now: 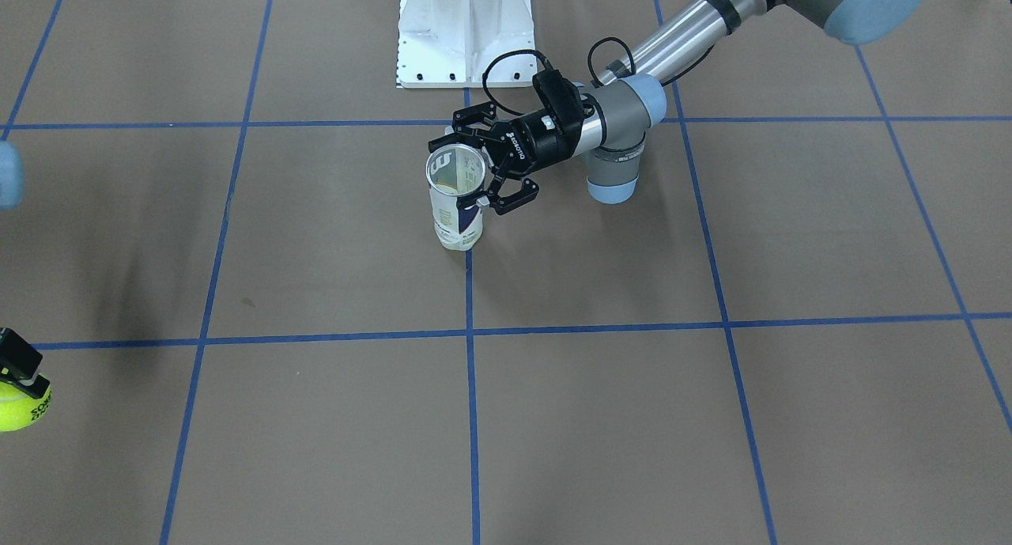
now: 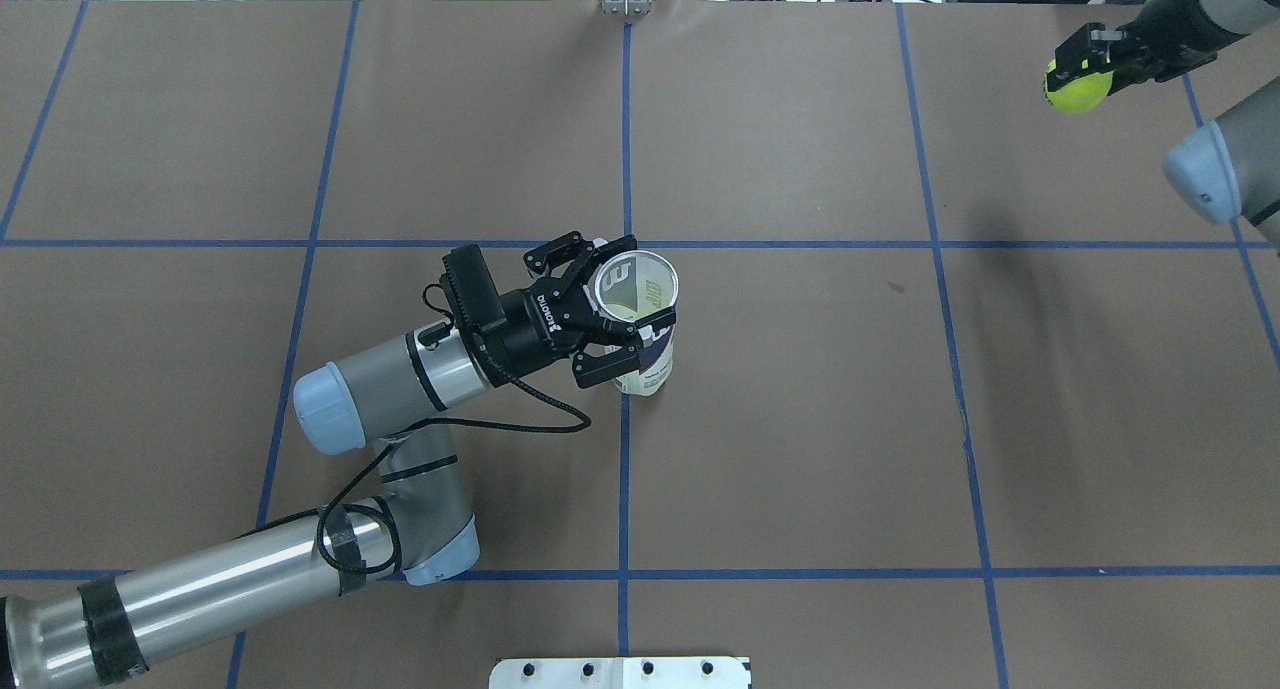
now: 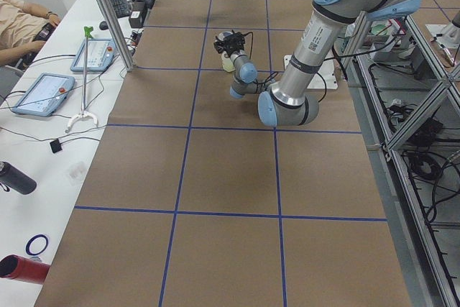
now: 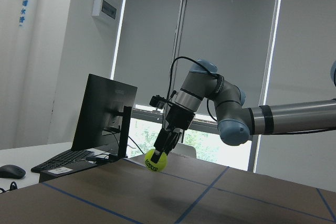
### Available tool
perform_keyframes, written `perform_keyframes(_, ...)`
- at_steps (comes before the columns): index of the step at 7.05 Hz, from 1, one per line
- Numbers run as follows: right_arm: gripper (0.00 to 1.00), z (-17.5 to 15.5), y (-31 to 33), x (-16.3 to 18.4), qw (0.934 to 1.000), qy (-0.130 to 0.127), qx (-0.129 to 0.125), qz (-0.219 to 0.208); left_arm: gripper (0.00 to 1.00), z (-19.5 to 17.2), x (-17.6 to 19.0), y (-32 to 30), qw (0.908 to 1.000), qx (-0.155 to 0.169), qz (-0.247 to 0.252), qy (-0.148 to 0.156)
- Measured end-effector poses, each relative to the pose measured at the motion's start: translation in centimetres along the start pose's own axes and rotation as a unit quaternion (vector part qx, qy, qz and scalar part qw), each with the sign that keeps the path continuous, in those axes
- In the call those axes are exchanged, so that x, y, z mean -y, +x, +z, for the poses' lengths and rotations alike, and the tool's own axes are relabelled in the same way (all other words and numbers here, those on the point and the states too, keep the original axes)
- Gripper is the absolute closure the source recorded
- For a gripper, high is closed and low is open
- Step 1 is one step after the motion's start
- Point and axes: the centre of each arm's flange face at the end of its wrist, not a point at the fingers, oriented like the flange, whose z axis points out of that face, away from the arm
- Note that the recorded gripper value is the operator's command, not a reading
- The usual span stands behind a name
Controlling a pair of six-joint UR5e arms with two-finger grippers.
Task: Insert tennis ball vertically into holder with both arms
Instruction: 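Lift the second ball with the right gripper and carry it toward the can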
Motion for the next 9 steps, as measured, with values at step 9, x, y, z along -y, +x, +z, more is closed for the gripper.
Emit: perform_keyframes(9,1.00,-15.7,-29.7,-10.8,0.9834,-0.029,0.054,0.171,0.07,0.2,0.1,0.2,1.0000,-0.001,-0.001,0.001)
